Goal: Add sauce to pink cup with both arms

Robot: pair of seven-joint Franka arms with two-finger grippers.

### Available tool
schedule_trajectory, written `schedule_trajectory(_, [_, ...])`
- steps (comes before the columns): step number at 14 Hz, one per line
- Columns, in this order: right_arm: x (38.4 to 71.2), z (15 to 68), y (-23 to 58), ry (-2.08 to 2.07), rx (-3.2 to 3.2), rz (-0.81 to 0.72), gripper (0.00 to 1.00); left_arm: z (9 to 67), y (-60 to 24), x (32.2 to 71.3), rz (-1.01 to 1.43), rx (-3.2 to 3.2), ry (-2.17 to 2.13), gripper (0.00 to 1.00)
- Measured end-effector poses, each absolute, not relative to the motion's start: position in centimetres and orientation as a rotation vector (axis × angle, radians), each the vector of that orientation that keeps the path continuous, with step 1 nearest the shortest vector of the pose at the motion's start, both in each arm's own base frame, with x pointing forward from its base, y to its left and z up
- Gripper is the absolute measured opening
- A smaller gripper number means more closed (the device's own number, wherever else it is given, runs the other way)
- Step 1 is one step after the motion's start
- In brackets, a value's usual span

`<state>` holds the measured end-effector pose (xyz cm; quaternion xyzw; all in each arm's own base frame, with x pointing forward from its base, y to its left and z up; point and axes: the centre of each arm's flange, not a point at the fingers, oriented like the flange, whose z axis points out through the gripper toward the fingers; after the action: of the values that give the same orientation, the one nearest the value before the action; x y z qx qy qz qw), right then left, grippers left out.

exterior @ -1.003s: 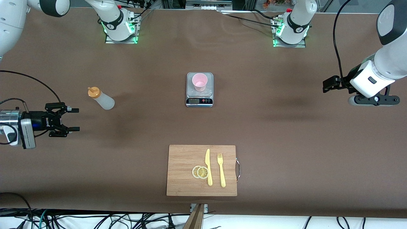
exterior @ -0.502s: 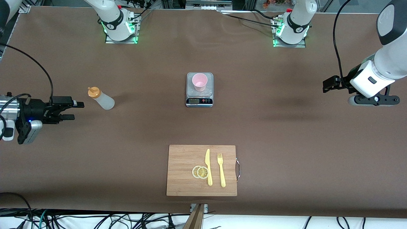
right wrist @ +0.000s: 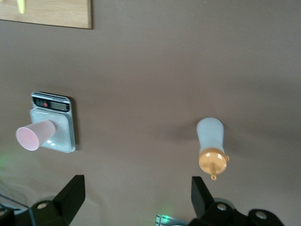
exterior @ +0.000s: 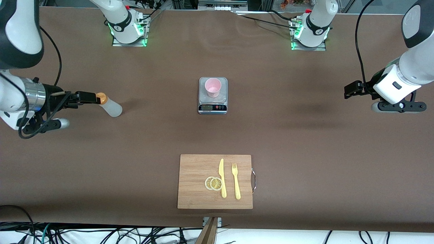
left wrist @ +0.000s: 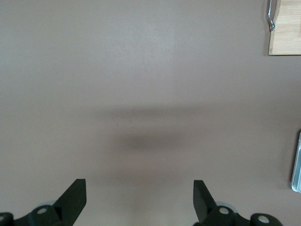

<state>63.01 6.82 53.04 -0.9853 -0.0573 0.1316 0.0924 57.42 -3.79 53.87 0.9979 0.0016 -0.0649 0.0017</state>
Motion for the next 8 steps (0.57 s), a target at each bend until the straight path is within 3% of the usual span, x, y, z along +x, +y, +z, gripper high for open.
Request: schedule_trajectory(8, [62.3, 54.0, 5.0, -0.152, -3.017, 0.379, 1.00, 53.9, -3.8, 57.4, -0.204, 3.132, 0.005, 1.00])
